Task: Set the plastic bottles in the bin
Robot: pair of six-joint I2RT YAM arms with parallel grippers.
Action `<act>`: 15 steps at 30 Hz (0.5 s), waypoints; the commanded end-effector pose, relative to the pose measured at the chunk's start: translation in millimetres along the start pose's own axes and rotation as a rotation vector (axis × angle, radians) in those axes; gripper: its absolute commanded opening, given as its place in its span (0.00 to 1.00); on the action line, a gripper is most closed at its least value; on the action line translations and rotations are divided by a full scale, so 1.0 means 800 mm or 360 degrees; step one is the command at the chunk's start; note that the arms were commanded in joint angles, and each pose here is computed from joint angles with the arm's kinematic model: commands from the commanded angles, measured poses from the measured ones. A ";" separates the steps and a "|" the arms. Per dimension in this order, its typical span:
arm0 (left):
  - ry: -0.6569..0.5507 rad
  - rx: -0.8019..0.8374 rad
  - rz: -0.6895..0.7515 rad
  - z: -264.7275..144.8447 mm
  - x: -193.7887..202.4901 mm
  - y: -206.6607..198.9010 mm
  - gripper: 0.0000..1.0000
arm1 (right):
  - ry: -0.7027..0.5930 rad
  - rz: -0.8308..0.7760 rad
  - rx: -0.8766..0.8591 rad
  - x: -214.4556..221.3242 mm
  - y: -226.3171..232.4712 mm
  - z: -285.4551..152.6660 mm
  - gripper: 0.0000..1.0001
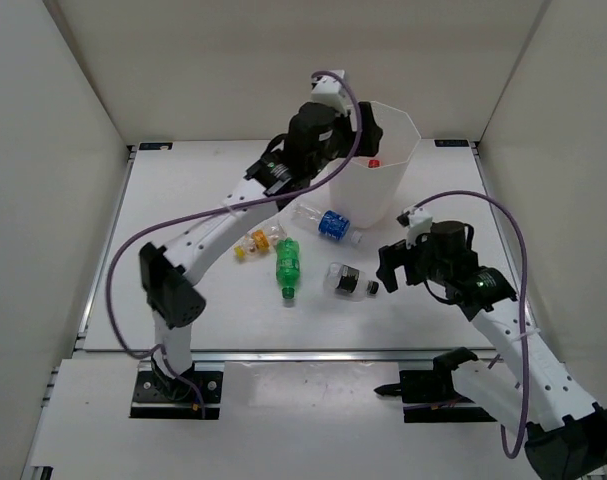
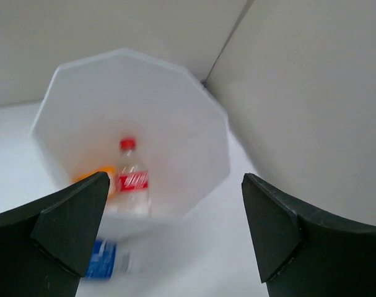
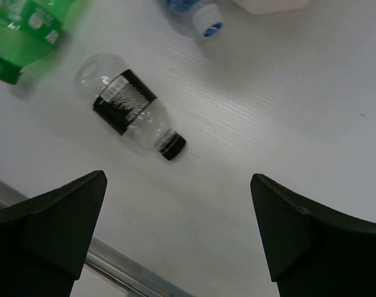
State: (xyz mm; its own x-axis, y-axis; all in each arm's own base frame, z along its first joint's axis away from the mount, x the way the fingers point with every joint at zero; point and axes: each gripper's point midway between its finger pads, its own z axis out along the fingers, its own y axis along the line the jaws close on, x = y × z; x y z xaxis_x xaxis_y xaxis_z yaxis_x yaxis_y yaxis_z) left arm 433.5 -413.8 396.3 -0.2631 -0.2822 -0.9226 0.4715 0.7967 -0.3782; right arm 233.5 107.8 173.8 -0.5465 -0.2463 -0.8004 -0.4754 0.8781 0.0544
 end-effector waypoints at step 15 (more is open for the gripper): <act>0.0894 -0.0728 -0.0454 -0.435 0.270 0.261 0.99 | 0.0332 -0.0483 -0.0383 0.050 0.082 0.129 1.00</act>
State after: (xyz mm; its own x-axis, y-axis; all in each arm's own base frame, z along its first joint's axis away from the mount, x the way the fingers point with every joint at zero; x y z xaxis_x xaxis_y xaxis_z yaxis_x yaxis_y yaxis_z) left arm 223.6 -136.7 170.8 -0.6814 -0.2457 -0.6895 0.0467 0.9255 -0.3759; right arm 234.8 187.8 82.6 -0.5441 -0.5479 -0.6354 -0.7413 0.6686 0.0583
